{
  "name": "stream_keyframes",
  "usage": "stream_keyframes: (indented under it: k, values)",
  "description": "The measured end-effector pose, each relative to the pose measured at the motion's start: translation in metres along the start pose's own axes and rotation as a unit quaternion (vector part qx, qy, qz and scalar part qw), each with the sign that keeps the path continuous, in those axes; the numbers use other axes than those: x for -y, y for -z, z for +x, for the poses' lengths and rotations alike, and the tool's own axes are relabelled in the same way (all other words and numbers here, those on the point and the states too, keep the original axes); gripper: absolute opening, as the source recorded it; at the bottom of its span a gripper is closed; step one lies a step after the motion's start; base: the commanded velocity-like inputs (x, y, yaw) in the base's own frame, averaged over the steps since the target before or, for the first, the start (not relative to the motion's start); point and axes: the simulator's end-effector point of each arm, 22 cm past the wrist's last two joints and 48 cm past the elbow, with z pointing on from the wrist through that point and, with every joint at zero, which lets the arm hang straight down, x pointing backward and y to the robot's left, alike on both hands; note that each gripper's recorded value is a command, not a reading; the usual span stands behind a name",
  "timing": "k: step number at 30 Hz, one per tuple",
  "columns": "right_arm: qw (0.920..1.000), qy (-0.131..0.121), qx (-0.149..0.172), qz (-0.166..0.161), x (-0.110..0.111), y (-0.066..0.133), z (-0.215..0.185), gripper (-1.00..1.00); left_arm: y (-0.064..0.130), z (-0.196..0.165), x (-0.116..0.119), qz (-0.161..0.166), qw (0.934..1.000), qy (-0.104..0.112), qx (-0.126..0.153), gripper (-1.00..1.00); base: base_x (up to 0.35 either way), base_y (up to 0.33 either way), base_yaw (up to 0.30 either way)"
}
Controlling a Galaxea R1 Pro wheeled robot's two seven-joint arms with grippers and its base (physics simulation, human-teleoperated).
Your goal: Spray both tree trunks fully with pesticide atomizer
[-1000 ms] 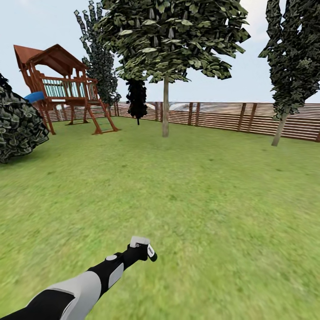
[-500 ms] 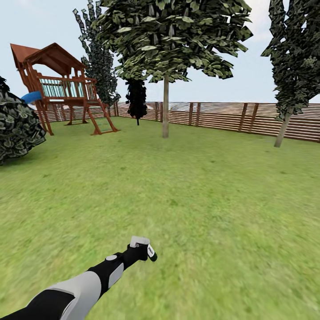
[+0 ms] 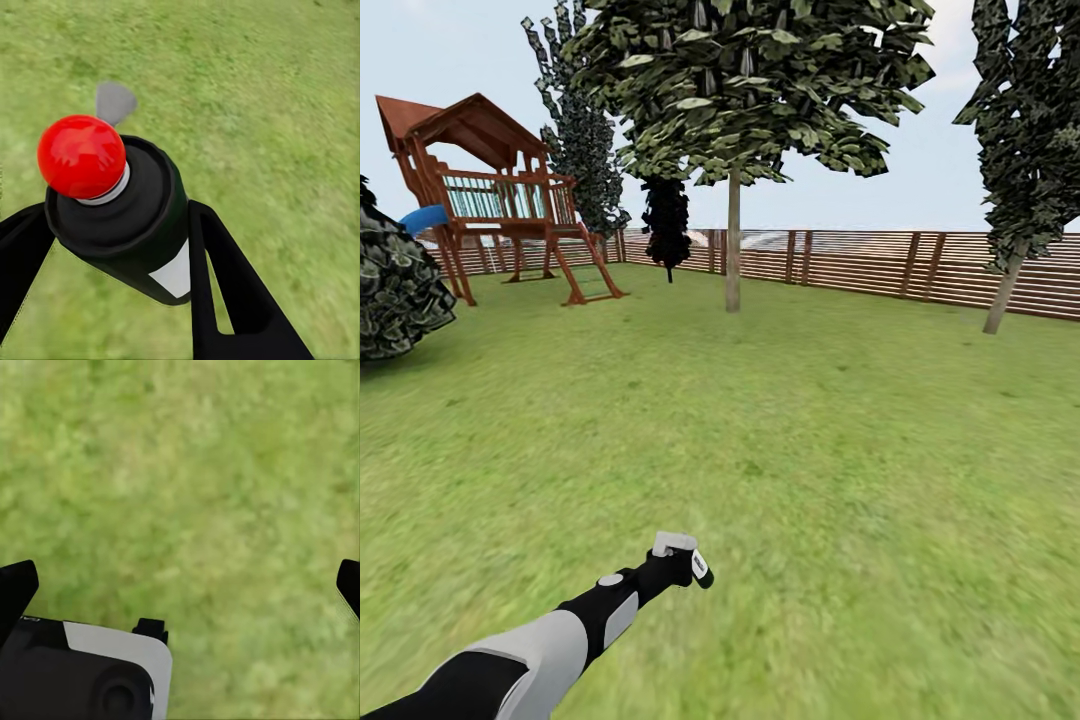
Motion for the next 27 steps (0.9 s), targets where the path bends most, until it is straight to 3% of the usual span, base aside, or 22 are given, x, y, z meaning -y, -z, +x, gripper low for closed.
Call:
stream_keyframes:
  k: [27]
  values:
    - [1.0000,0.000,0.000,0.000,0.0001,0.0001,0.0003,1.00,0.0000,-0.0001,-0.0001,0.000,1.0000,0.000,0.000,-1.00,0.350,0.000,0.000]
